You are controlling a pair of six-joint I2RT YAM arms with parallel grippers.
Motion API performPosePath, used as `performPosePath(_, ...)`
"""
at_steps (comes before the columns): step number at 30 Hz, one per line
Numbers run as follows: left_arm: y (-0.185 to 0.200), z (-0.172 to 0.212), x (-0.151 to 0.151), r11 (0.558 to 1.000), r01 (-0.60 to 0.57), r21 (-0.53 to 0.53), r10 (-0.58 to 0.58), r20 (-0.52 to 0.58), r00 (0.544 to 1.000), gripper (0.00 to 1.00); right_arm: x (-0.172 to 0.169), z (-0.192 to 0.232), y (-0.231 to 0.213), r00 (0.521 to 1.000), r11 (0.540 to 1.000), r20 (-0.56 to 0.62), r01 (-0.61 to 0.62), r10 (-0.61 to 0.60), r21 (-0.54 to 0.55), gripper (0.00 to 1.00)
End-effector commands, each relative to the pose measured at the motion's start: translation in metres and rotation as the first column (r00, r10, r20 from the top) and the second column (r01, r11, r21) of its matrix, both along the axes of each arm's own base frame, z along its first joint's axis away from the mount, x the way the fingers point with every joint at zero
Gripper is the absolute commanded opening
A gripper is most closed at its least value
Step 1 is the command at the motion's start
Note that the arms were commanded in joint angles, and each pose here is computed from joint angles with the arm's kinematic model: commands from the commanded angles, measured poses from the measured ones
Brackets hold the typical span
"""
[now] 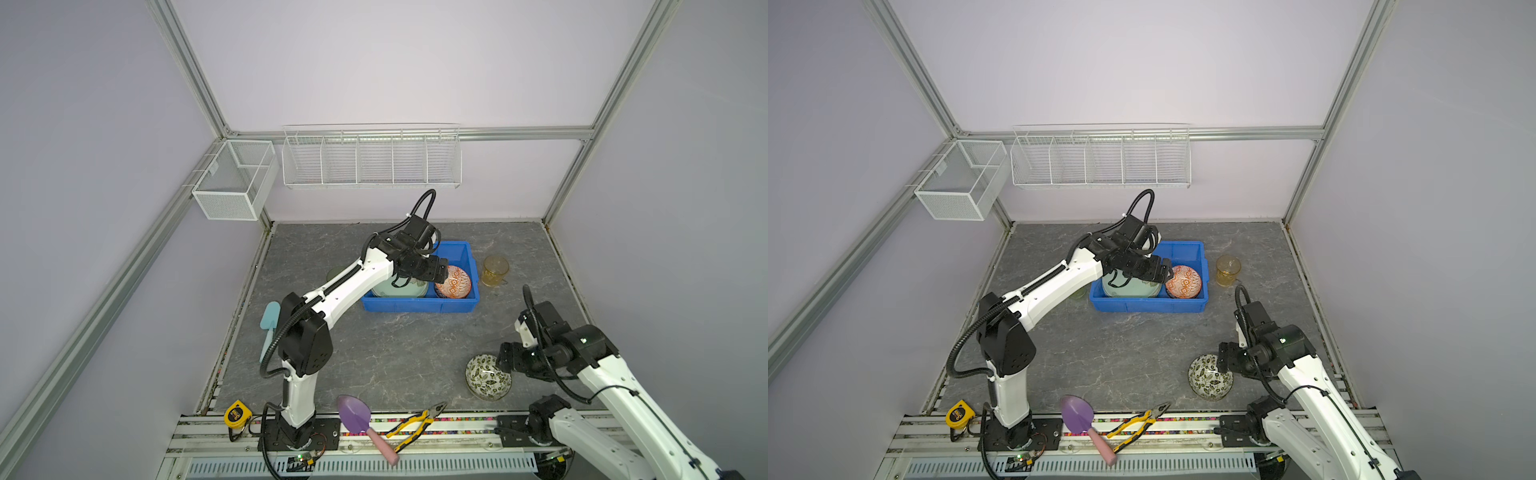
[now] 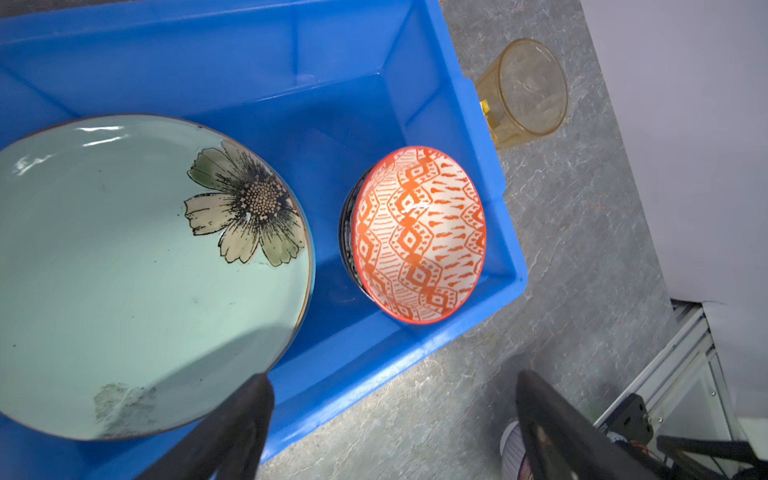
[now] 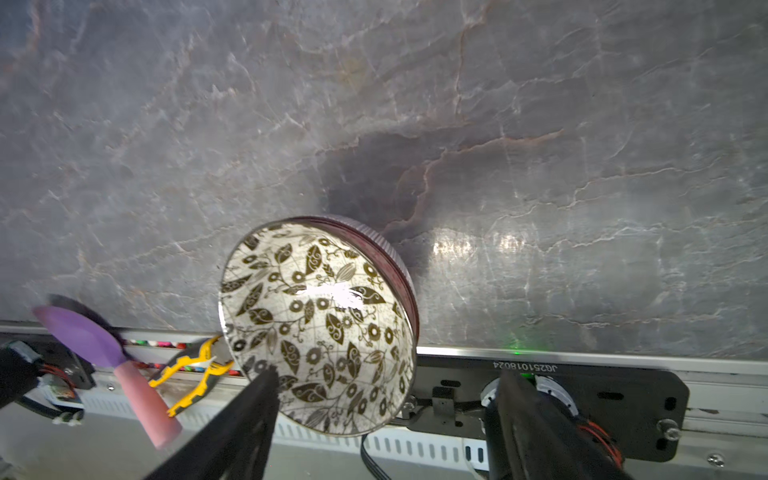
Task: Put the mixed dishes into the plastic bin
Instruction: 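Open the left gripper and raise it while the right gripper grips the pink-rimmed leaf bowl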
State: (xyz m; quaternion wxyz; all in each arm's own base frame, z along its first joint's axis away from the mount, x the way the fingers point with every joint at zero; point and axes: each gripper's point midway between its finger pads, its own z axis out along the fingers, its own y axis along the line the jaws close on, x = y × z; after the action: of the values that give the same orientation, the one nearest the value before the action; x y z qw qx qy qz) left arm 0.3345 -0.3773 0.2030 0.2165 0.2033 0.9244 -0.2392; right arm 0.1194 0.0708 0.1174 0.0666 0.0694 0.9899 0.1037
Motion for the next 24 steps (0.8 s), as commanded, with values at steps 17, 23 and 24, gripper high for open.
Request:
performPosePath(17,0.006,-0.005,-0.013,0.998,-0.019,-0.052,0.019,-0.003,1.000,0.93,-0.007,-0.021,0.002,0.997,0.999,-0.062,0.050,-0.049,0.014,0.48)
performPosePath(23,0.005,-0.005,-0.013,0.998,-0.020,-0.059,0.019,-0.011,1.000,0.93,-0.006,-0.026,0.004,0.997,0.998,-0.065,0.053,-0.052,0.019,0.41)
performPosePath(24,0.004,-0.005,-0.013,0.998,-0.020,-0.061,0.019,-0.011,1.000,0.93,-0.006,-0.026,0.004,0.996,0.998,-0.067,0.052,-0.051,0.017,0.40)
